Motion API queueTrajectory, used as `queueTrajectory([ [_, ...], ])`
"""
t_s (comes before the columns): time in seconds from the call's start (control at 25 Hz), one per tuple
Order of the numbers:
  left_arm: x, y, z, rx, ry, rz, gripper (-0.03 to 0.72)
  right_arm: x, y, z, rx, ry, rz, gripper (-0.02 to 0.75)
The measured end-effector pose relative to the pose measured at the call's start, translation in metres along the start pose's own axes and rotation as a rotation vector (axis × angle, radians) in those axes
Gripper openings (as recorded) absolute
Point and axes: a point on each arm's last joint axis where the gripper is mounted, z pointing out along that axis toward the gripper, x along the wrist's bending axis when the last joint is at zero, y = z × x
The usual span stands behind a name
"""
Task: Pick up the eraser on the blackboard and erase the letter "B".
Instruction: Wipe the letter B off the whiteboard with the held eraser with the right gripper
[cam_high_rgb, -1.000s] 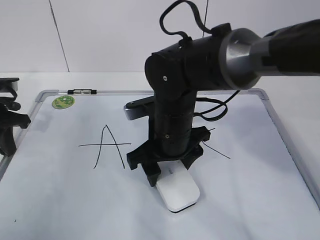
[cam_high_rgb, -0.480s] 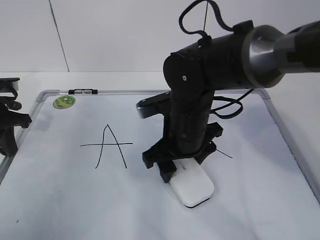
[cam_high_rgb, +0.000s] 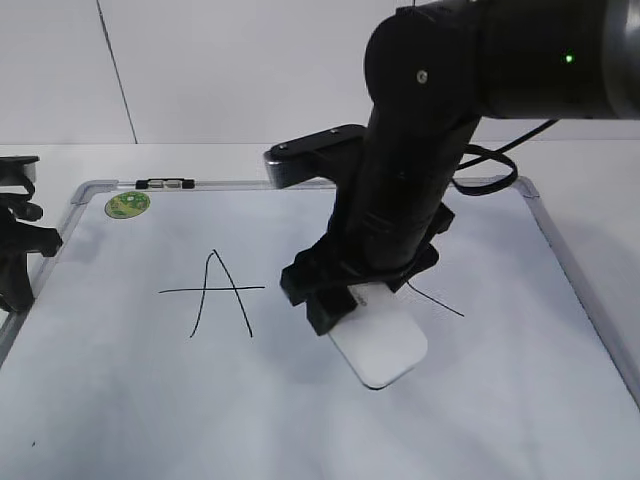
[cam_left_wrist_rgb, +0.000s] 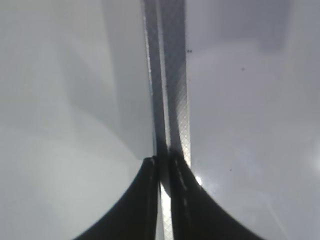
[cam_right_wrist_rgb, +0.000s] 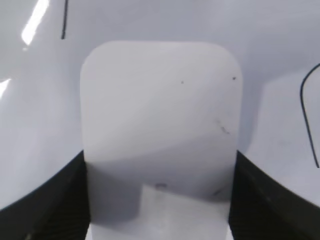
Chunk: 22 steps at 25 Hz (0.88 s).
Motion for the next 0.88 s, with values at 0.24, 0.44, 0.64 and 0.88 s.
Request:
queueTrajectory([
  [0.24, 0.0, 0.0, 0.0, 0.0, 0.0, 0.0, 0.018, 0.055, -0.02, 0.01, -0.023, 0.047, -0.147, 0.552],
  [0.44, 0.0, 0.0, 0.0, 0.003, -0.002, -0.001, 0.018, 0.072, -0.032, 0.025, -0.04, 0.062, -0.2, 0.552],
  [0.64, 0.0, -0.001, 0.0, 0.007, -0.002, -0.001, 0.018, 0.069, -0.036, 0.051, 0.01, 0.027, -0.262, 0.552],
  [0.88, 0.0, -0.001, 0.0, 0.008, -0.002, -0.001, 0.017, 0.071, -0.038, 0.063, 0.02, 0.028, -0.303, 0.552],
])
